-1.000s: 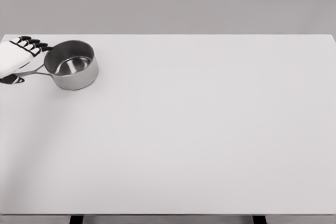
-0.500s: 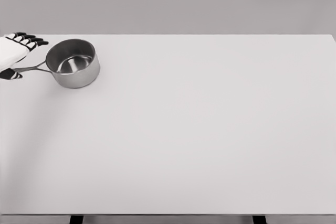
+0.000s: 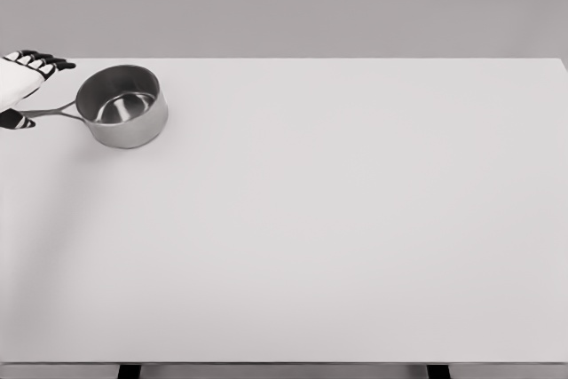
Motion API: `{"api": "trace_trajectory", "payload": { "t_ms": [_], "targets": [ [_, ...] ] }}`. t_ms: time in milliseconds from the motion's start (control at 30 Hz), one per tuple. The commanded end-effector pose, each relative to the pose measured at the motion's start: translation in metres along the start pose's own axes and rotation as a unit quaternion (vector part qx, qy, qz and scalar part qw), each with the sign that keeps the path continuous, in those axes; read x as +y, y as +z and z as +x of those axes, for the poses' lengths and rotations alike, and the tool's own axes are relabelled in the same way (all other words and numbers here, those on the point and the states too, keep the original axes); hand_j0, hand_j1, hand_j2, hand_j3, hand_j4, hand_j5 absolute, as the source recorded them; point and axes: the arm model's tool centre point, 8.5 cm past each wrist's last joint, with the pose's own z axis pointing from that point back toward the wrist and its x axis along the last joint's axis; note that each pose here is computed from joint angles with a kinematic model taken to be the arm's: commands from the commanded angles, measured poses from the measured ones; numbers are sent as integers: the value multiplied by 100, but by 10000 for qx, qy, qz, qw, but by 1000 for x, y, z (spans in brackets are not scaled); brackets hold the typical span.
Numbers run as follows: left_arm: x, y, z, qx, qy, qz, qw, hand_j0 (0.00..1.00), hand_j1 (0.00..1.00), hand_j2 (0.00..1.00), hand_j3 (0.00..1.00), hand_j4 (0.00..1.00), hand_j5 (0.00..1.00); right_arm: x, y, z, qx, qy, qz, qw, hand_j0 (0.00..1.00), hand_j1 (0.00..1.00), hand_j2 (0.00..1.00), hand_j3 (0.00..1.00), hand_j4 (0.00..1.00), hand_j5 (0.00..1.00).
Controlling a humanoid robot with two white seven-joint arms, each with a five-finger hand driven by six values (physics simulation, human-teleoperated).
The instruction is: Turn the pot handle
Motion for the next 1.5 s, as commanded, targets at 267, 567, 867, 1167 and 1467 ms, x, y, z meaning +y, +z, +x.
{"api": "trace_trajectory", "payload": {
  "t_ms": [267,567,867,1167,1467],
  "targets": [
    [-3,-9,-4,141,233,28,9996,100,100,100,100,100,100,0,0,0,-1,-3,0,10000,100,100,100,100,100,100],
    [-4,-14,-12,362,413,16,9985,100,100,100,100,100,100,0,0,0,-1,-3,0,10000,100,100,100,100,100,100],
    [-3,-23,-17,497,585,31,9970,100,100,100,100,100,100,0,0,0,-1,-3,0,10000,100,100,100,100,100,100],
    [-1,-28,-24,614,739,30,9954,100,100,100,100,100,100,0,0,0,-1,-3,0,10000,100,100,100,100,100,100],
    [1,-31,-31,733,878,40,9934,100,100,100,100,100,100,0,0,0,-1,-3,0,10000,100,100,100,100,100,100]
  ]
}}
